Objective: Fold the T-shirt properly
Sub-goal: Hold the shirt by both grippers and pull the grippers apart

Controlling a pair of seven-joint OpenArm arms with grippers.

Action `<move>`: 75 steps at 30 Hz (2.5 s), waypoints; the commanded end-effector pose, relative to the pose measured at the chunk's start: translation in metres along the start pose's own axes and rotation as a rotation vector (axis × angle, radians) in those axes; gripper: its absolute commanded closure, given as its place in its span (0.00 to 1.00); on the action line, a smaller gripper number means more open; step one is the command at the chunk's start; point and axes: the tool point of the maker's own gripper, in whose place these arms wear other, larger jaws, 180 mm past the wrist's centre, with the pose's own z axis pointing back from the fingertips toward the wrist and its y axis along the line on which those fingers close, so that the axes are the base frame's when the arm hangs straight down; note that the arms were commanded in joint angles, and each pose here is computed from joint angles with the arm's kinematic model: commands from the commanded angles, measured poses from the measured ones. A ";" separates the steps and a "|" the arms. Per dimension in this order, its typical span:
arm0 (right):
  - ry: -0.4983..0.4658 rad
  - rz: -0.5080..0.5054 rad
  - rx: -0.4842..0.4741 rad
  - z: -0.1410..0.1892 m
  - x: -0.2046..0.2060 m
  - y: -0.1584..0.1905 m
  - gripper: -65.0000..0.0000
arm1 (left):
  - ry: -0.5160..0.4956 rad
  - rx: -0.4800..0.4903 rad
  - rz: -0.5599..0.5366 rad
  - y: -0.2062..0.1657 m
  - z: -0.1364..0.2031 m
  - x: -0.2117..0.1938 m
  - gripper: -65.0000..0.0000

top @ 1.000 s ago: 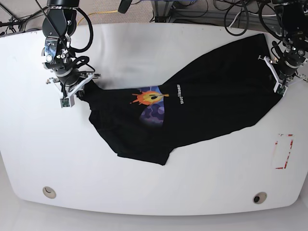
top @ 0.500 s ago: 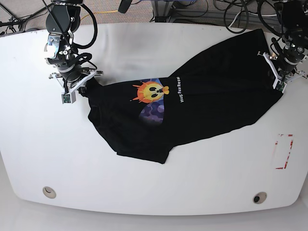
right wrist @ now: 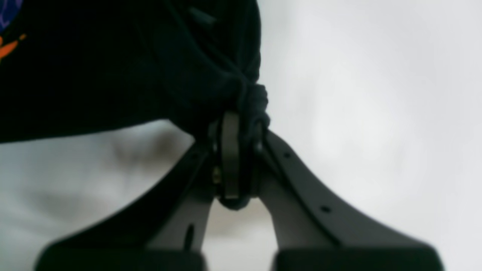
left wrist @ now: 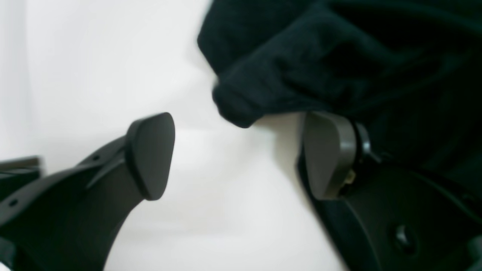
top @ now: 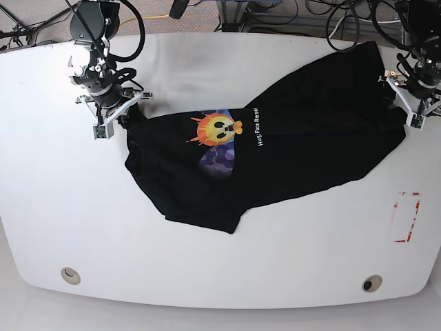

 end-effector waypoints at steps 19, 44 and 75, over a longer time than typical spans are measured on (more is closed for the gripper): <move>-0.053 0.013 0.009 0.003 0.016 0.001 1.00 | 0.129 -0.138 0.141 -0.005 0.040 -0.061 0.23; -0.051 0.010 0.003 0.004 0.014 -0.002 1.00 | 0.251 -0.320 0.212 -0.075 0.021 -0.106 0.29; -0.079 -0.092 0.123 0.006 0.020 0.017 0.70 | 0.323 -0.377 0.078 -0.079 0.028 -0.117 1.00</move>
